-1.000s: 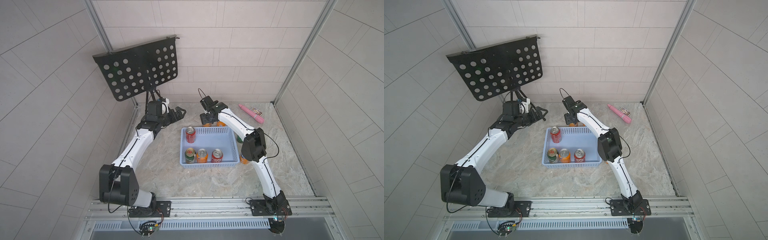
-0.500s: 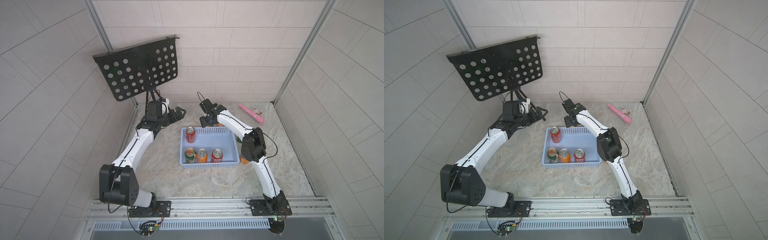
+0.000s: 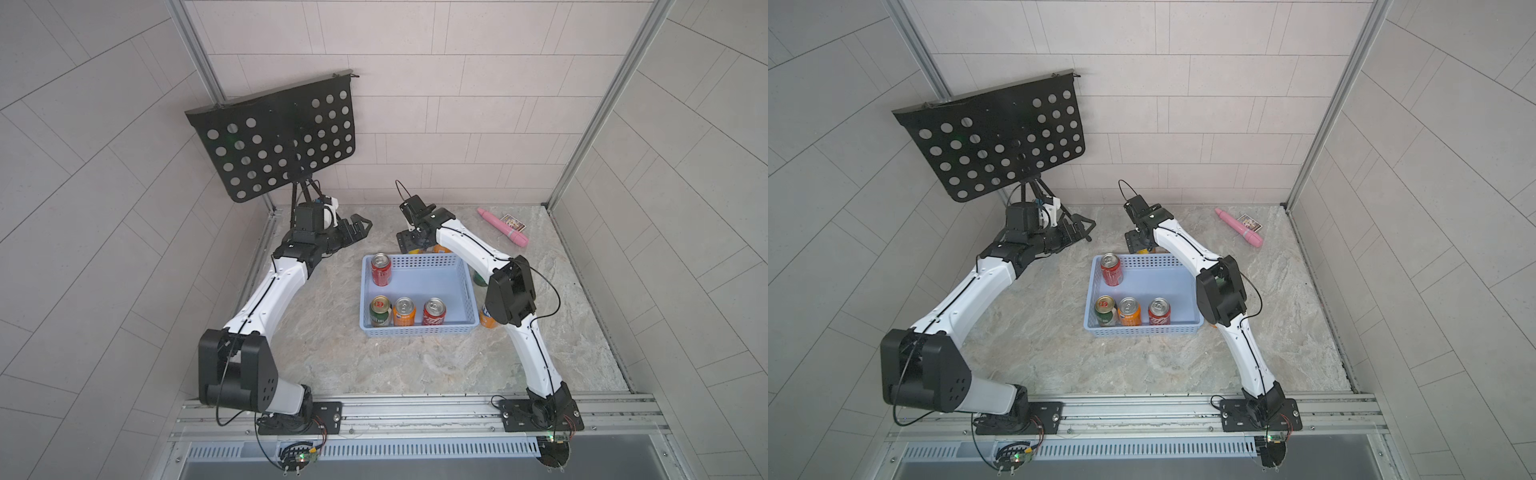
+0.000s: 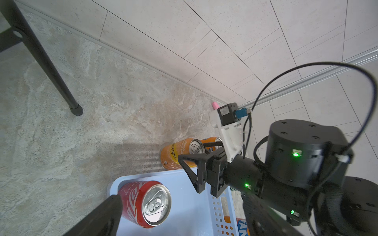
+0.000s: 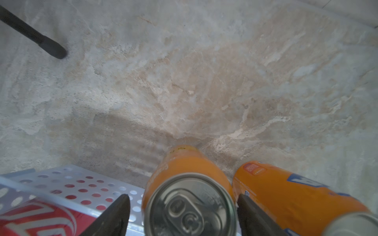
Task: Take out the drinks from the basket
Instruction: Place the drink at the center of the board.
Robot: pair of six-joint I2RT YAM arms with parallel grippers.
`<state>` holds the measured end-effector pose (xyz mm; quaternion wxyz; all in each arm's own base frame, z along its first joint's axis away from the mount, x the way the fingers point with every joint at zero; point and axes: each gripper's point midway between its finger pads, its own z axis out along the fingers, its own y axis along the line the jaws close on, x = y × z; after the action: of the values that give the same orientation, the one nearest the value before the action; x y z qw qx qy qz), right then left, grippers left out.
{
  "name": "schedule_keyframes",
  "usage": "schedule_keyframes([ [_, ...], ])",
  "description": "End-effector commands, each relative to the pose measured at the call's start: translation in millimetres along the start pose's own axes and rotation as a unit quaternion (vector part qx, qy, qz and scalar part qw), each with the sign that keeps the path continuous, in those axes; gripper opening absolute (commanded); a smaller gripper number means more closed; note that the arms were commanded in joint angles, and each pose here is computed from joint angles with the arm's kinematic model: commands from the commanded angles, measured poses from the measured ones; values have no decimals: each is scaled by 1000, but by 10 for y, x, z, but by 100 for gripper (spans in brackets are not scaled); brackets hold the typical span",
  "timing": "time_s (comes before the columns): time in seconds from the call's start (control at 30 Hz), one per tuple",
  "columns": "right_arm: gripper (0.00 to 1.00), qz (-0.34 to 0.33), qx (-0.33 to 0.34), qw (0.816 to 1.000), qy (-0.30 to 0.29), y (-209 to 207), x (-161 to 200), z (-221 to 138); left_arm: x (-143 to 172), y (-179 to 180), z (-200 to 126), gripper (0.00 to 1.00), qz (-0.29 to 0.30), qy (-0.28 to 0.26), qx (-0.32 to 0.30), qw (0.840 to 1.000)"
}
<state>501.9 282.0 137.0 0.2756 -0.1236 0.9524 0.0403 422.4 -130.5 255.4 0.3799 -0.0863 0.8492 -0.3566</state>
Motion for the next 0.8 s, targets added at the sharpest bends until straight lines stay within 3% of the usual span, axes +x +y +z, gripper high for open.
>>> schedule_keyframes([
  [0.0,88,3,-1,999,-46,-7,-240,-378,-20,43,-8,100,5,-2,-7,1000],
  [0.33,89,7,-7,996,-92,-69,-432,-879,-52,9,-54,100,22,-5,-3,1000],
  [0.47,89,8,-15,994,-108,-103,-433,-1140,-76,81,-121,100,40,-14,-33,999],
  [0.77,86,-38,-52,989,-133,-123,-26,-1422,-82,254,-376,100,98,-23,-115,988],
])
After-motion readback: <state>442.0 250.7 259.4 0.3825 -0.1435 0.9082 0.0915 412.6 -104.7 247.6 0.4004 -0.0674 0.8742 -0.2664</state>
